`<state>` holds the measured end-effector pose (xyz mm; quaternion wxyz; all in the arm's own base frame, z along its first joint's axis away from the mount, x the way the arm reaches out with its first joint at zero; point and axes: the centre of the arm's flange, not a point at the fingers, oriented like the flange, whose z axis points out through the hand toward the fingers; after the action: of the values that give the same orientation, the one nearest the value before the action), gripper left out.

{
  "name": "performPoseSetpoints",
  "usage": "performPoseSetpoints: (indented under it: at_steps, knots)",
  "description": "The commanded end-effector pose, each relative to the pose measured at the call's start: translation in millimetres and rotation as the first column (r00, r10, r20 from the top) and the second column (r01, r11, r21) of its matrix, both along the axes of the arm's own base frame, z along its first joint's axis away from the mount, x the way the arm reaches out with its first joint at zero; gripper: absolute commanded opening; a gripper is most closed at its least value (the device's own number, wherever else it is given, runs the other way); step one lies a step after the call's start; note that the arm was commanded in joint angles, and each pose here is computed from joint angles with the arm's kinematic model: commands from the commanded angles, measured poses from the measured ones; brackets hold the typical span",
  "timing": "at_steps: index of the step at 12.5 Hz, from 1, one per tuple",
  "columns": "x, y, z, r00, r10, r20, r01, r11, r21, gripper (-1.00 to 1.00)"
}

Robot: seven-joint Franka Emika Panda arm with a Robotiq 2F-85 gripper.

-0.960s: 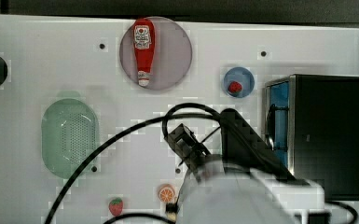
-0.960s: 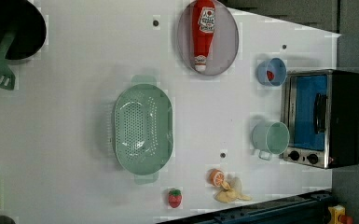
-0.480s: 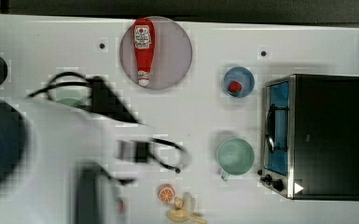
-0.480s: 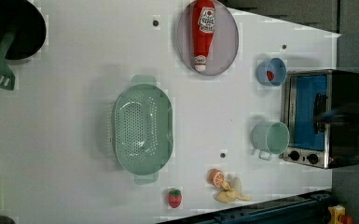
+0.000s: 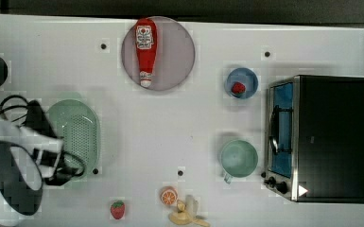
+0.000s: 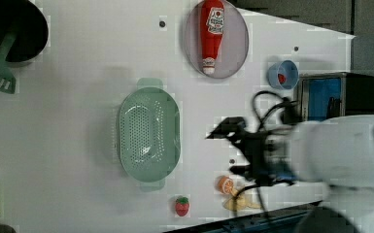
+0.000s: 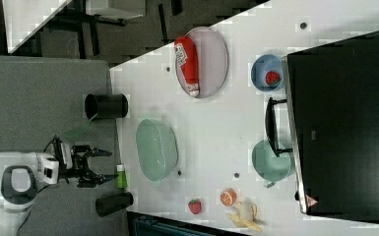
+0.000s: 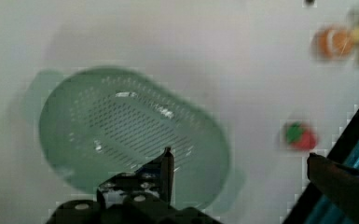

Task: Drag strainer left to right.

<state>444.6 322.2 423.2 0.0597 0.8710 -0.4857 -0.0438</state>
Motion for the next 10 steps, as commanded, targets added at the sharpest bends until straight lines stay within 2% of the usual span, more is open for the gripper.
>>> performPoseSetpoints:
  at_steps: [1,4,7,8,10]
  knots:
    - [8.5,13.4,-14.0,0.943,-0.329,0.048,0.328,0.944,0.022,1.00]
    - [10.3,17.4,-89.8,0.932,-0.364,-0.006,0.364,0.931,0.025,1.00]
    - [21.3,27.9,-156.0,0.886,-0.462,-0.043,0.464,0.879,0.108,1.00]
    - [25.5,29.8,-174.9,0.889,-0.457,-0.032,0.457,0.879,0.134,1.00]
    - [31.1,24.7,-209.3,0.890,-0.456,-0.011,0.453,0.880,0.143,1.00]
